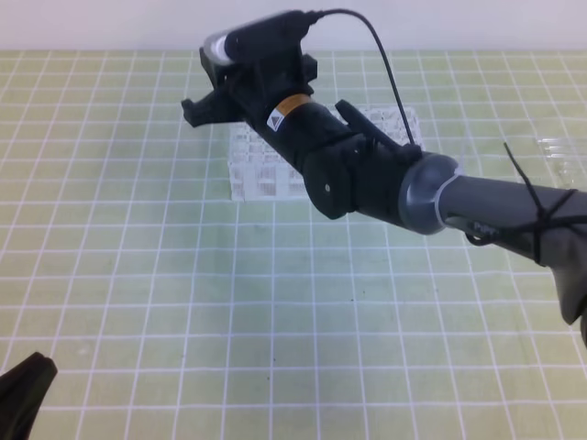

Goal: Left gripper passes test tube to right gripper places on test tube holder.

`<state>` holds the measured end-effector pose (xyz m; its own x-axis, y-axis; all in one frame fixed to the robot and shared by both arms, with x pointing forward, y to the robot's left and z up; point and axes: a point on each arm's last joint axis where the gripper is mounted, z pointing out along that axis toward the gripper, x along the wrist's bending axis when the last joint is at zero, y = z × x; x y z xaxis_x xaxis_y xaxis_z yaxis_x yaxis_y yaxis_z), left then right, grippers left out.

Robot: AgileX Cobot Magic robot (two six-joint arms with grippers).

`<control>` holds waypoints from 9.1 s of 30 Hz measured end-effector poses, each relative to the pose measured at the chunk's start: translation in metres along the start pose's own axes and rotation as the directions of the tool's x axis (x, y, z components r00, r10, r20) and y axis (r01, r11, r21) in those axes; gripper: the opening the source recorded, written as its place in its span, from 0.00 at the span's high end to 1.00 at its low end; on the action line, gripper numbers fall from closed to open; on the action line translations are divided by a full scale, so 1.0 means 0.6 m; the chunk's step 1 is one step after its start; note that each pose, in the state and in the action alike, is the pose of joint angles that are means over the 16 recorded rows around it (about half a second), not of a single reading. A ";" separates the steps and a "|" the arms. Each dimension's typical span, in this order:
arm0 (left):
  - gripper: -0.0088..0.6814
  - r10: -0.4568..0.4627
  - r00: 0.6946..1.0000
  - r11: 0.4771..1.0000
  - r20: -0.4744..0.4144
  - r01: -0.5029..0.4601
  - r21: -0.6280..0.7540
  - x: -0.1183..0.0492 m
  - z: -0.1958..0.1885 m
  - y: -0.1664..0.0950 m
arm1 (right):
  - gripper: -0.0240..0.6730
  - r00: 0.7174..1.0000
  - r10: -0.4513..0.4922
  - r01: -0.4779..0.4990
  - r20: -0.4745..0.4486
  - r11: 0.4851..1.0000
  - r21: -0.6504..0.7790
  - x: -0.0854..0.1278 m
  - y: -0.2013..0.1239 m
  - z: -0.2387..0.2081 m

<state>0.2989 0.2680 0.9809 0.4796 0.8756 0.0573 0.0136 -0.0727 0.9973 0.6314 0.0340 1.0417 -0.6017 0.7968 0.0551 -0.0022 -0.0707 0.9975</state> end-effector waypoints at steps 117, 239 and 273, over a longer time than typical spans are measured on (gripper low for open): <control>0.99 0.002 0.997 0.999 -0.071 0.002 0.053 0.011 -0.001 -0.008 | 0.83 0.999 0.005 -0.007 0.038 0.998 0.064 -0.022 -0.080 0.044; 0.99 0.003 0.997 0.998 -0.080 0.002 0.062 0.012 -0.001 -0.009 | 0.98 0.997 -0.063 0.069 -0.046 0.986 0.153 -0.019 0.163 -0.452; 0.99 0.003 0.997 0.998 -0.080 0.002 0.062 0.012 -0.001 -0.009 | 0.99 0.848 0.039 -0.029 0.528 0.999 -0.027 -0.127 -0.019 -0.736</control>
<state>0.3020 0.2749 0.9758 0.4077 0.9109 0.0636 0.0691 -0.1003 0.9926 0.3245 -0.2912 1.0066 -0.0887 0.9901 0.1088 -0.0064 -0.1098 0.9939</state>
